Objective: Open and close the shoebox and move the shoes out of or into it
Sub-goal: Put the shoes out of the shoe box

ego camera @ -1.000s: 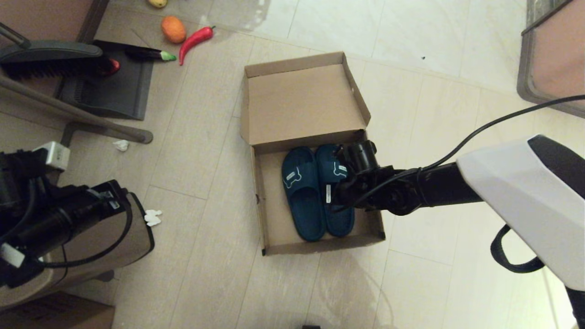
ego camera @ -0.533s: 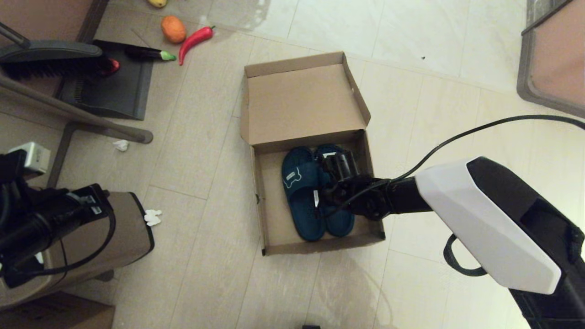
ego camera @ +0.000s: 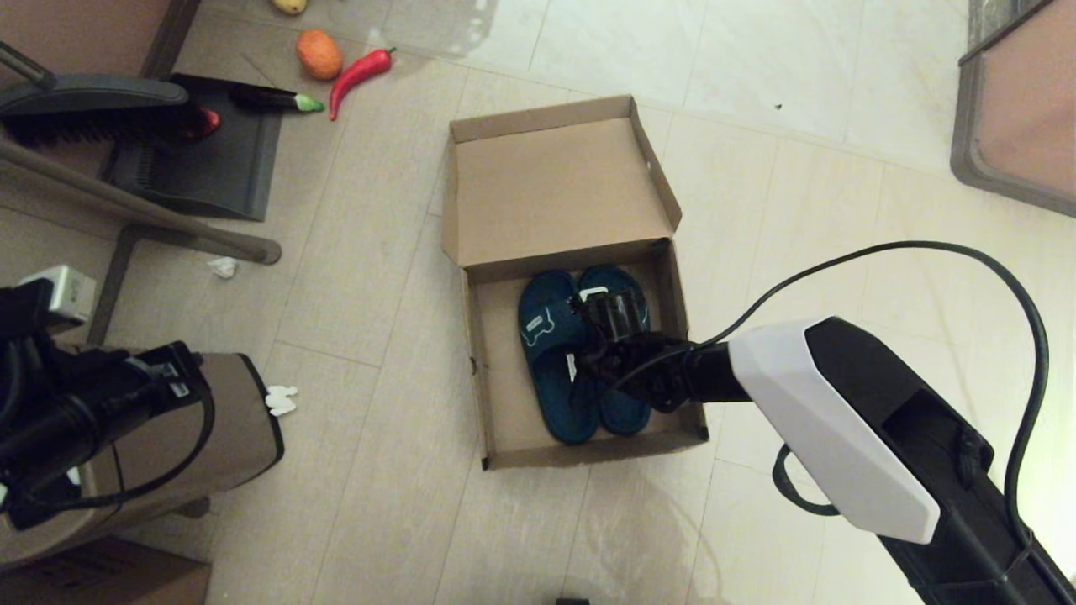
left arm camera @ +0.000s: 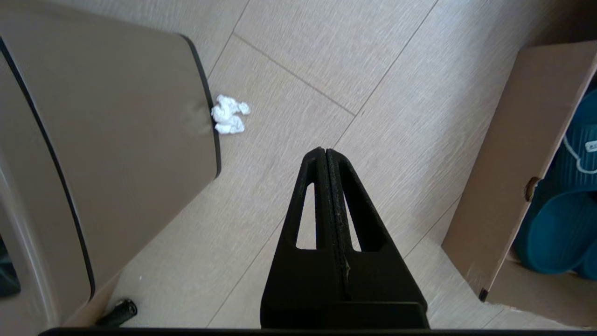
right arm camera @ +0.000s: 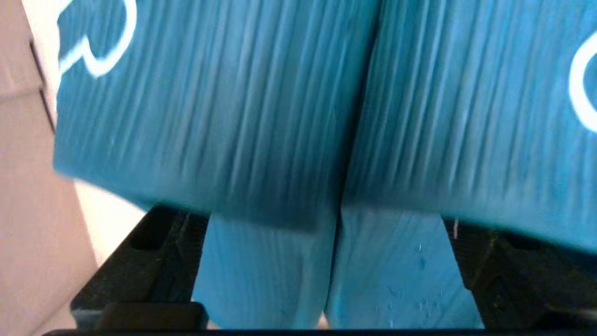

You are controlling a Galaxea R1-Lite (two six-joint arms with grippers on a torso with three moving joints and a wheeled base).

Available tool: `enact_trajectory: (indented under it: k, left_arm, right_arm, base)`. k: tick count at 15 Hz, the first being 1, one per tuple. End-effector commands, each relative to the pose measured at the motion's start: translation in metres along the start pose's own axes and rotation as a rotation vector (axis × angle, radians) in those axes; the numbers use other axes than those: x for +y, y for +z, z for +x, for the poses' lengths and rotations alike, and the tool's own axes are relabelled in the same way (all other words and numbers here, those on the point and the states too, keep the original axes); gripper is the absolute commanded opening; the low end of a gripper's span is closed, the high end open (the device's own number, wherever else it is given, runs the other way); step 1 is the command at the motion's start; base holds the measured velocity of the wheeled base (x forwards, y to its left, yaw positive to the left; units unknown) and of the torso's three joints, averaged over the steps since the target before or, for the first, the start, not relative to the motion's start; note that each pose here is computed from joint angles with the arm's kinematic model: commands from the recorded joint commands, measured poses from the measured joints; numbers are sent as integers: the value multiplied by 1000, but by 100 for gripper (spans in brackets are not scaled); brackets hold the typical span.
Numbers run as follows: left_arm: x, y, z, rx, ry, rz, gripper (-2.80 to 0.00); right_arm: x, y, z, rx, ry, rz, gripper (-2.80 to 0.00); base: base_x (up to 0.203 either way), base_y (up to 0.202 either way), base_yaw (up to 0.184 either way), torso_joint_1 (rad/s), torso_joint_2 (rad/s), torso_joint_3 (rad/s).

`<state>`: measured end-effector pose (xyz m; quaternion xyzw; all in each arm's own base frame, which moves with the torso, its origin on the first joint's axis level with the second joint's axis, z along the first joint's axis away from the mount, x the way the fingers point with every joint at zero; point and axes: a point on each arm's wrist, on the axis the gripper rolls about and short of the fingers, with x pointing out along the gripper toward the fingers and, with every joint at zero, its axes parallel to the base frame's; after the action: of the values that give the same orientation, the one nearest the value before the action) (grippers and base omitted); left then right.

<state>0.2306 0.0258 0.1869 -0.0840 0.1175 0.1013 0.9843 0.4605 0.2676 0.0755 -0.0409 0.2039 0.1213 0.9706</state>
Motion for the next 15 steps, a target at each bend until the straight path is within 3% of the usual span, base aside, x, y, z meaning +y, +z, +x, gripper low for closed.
enact_trajectory:
  k: [1,4,5,15]
  left_arm:
    - [0,-2,2,7,1,-2,-280]
    - [0,-2,2,7,1,-6,-280]
    - [0,-2,1,4,2,-6,-280]
    - [1,-2,-6,-8,11,-7,-280]
  right_arm:
    - [1,-8,7,-5,-9,0,0]
    - [2,-10,11,-45,-29,10,0]
    - [2,-13,14,-53,-40,13,-280]
    - [8,-10,15,-133,-62,-3,-280]
  base:
    - [0,0,0,0,0,0]
    - [0,0,0,0,0,0]
    - [0,0,0,0,0,0]
    - [0,0,0,0,0,0]
